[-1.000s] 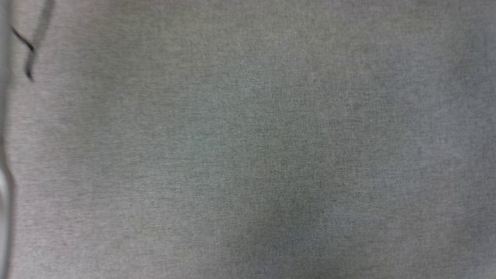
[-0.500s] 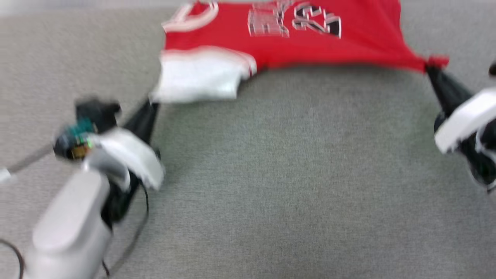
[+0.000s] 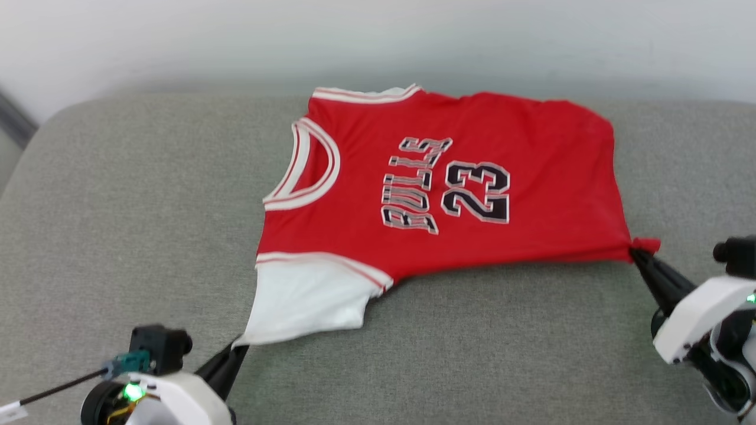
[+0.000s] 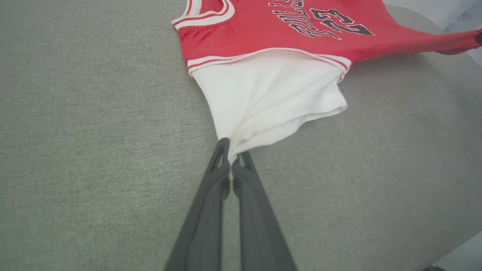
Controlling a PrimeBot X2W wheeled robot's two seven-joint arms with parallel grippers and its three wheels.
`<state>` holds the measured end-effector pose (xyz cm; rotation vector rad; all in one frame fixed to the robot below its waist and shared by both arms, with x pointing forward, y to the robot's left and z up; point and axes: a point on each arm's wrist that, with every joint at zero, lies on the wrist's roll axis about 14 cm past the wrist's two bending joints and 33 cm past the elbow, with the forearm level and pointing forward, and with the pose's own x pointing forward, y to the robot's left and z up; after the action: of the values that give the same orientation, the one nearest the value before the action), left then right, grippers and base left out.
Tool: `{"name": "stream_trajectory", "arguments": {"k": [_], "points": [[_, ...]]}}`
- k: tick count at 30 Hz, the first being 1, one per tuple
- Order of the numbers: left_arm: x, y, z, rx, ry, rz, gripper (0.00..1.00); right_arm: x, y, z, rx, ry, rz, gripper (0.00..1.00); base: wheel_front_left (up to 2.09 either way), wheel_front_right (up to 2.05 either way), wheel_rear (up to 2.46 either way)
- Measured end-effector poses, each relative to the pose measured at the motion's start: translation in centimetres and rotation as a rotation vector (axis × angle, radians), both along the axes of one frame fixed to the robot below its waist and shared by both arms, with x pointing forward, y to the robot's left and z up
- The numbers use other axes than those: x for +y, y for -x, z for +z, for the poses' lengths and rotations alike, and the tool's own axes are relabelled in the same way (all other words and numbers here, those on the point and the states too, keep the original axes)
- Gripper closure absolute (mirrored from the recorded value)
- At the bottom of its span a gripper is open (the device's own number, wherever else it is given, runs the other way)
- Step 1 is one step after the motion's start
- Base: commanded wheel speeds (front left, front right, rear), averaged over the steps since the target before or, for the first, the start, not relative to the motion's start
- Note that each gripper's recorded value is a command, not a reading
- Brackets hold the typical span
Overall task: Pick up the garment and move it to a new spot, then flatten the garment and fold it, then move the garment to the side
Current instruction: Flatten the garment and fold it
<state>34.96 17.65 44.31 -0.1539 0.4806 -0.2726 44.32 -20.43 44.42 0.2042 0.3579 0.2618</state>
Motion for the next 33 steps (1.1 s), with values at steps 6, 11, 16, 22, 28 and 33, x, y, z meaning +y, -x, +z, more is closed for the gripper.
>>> {"name": "stream_trajectory", "arguments": {"k": [6, 11, 16, 22, 28, 33], "points": [[0.3, 5.1, -0.9, 0.116, 0.011, -0.012, 1.00, -0.3, 3.6, -0.8, 0.037, 0.015, 0.022, 1.00, 0.00, 0.00, 0.00], [0.0, 8.6, -1.8, 0.217, 0.036, -0.033, 1.00, -1.1, 6.9, -2.2, 0.109, 0.027, 0.026, 1.00, 0.00, 0.00, 0.00], [-0.5, 12.0, -3.0, 0.365, 0.046, -0.083, 1.00, -1.3, 10.6, -4.0, 0.213, 0.023, 0.039, 1.00, 0.00, 0.00, 0.00], [-0.5, 11.1, -1.9, 0.319, 0.059, -0.076, 1.00, -1.5, 12.0, -4.1, 0.248, -0.014, 0.019, 1.00, 0.00, 0.00, 0.00], [-1.6, 7.6, 0.7, 0.190, 0.099, -0.084, 1.00, -1.1, 11.0, -2.9, 0.242, -0.026, 0.036, 1.00, 0.00, 0.00, 0.00], [-1.8, 0.8, 4.6, 0.006, 0.070, -0.110, 1.00, -0.6, 7.2, -1.3, 0.216, -0.017, 0.061, 1.00, 0.00, 0.00, 0.00]]}}
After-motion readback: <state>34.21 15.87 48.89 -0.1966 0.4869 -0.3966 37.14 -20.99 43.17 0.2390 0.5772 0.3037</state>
